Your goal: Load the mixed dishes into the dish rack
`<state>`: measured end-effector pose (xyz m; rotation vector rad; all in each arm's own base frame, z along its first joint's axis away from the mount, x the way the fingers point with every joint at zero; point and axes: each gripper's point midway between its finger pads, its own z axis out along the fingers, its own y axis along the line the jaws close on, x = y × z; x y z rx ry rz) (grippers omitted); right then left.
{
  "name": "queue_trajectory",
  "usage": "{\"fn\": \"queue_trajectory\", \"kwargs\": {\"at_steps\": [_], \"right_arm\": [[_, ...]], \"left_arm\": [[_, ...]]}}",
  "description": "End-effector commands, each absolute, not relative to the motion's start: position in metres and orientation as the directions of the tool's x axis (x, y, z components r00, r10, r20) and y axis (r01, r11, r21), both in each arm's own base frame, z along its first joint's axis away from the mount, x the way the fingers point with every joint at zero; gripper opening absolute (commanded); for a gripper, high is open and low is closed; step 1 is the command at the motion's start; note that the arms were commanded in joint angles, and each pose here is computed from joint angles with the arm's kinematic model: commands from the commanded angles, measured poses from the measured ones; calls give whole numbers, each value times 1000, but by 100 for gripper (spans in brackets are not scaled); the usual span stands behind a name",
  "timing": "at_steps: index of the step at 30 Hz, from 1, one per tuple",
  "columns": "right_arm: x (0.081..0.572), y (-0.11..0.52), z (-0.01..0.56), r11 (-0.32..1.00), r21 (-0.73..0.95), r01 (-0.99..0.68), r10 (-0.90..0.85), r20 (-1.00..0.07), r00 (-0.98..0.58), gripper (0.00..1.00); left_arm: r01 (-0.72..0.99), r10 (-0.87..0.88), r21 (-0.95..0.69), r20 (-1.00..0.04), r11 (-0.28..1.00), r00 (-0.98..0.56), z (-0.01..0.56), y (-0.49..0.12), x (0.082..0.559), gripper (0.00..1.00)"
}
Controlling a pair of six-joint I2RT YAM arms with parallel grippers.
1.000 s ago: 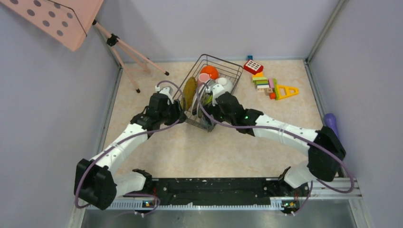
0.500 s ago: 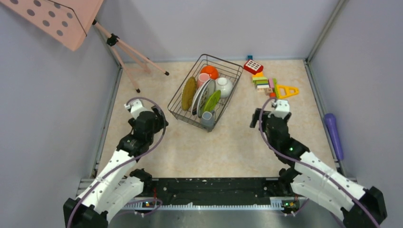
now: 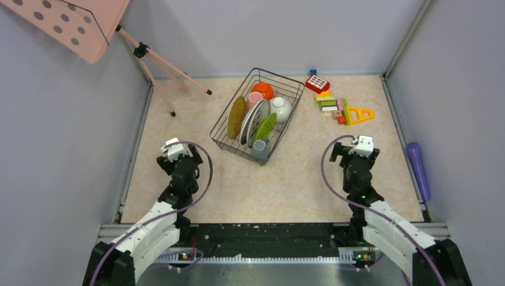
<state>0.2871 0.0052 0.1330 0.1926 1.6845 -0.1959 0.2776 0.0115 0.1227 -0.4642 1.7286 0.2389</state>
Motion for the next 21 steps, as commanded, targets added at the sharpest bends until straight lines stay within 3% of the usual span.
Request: {"fn": "queue_trajectory", "kwargs": {"at_steps": [1,10,14,18,19,21], "right_arm": [[299,3,146,973,-25,230,-32,-999,26,99],[344,-15,126,970,-32,239,-36,-999,13,96],[352,-23,113,964,-15,267,-17,-1000,7,95],[354,-26,110,962,-12,274,-9,-1000,-13,91],[355,-27,108,960,-16,281,-10,-1000,-24,98],[355,-27,108,957,10,289,16,-1000,-15,99]], "left_arm": [[-430,-29,-46,-998,901,47,154,24,286,86],[-432,30,-2,-997,902,67,145,45,325,84],[-333,-55,-75,-996,940,69,132,44,344,81],[-290,-30,-47,-998,956,62,124,43,362,82],[-298,-49,-56,-998,953,33,125,44,375,84],[-300,-84,-46,-990,953,-113,104,46,382,87]]}}
